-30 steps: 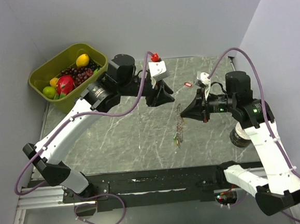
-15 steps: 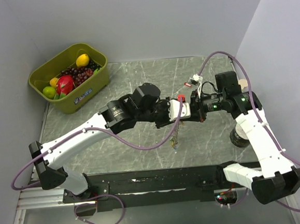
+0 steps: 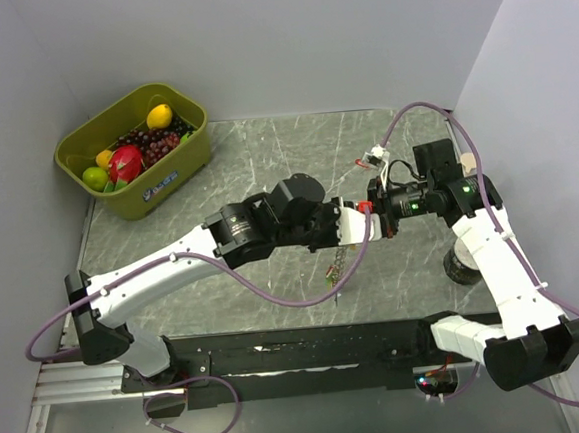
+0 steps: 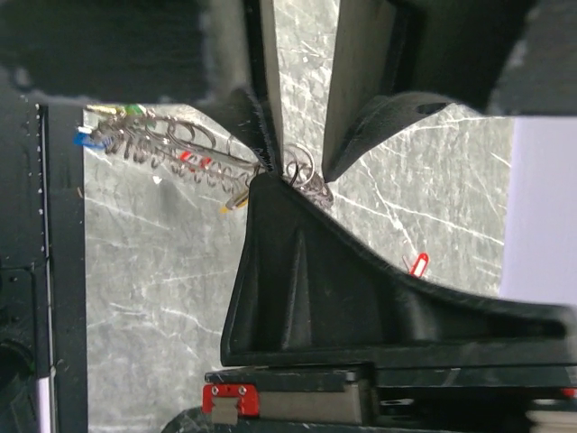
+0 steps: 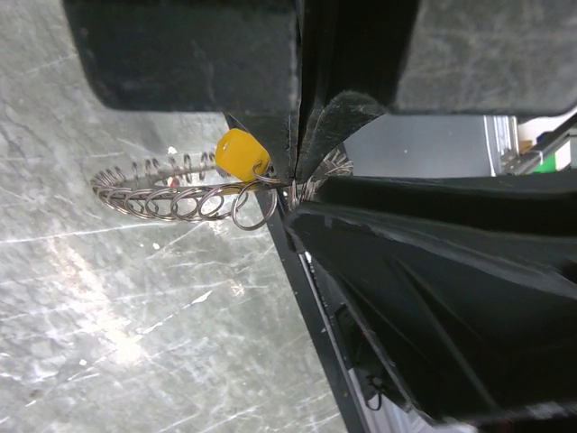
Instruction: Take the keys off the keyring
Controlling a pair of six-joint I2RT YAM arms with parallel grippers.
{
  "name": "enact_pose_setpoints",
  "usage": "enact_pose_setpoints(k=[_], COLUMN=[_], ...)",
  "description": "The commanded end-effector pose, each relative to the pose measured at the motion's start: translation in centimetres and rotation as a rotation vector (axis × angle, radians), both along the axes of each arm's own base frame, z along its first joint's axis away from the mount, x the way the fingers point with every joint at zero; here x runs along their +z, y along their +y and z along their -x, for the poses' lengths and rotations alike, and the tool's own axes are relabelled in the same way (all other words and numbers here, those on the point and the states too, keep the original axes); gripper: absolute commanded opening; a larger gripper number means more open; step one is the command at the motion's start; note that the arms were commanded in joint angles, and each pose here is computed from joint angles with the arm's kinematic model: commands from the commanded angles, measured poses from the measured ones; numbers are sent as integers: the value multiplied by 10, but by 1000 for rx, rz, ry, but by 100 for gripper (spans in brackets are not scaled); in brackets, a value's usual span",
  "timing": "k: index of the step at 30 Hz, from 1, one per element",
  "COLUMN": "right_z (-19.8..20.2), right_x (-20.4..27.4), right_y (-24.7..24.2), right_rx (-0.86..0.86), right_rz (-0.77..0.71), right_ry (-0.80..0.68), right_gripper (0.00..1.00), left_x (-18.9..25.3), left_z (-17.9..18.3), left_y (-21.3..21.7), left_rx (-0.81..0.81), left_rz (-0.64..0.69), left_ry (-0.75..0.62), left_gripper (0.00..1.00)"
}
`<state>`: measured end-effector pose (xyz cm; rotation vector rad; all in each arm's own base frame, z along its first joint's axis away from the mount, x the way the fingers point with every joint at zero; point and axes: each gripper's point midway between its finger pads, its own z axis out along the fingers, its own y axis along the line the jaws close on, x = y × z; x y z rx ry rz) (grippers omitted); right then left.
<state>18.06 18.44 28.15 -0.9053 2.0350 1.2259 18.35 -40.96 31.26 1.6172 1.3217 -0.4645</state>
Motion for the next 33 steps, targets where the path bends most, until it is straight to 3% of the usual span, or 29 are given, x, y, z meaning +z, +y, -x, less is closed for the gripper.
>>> enact_pose_setpoints(k=[1,33], right_z=[9,27], right_x=[15,19], right_y=[3,3], right_rx=[41,110], right_rz=[-55,-87], right_ry=[-32,-35], right_gripper=[0,0], left_x=[-3,-24], left_z=[-3,-2], left_y=[-8,-4], left_rx=[8,21], left_rz=[-8,-85], left_ry=[-46,-111], left_gripper=[29,16])
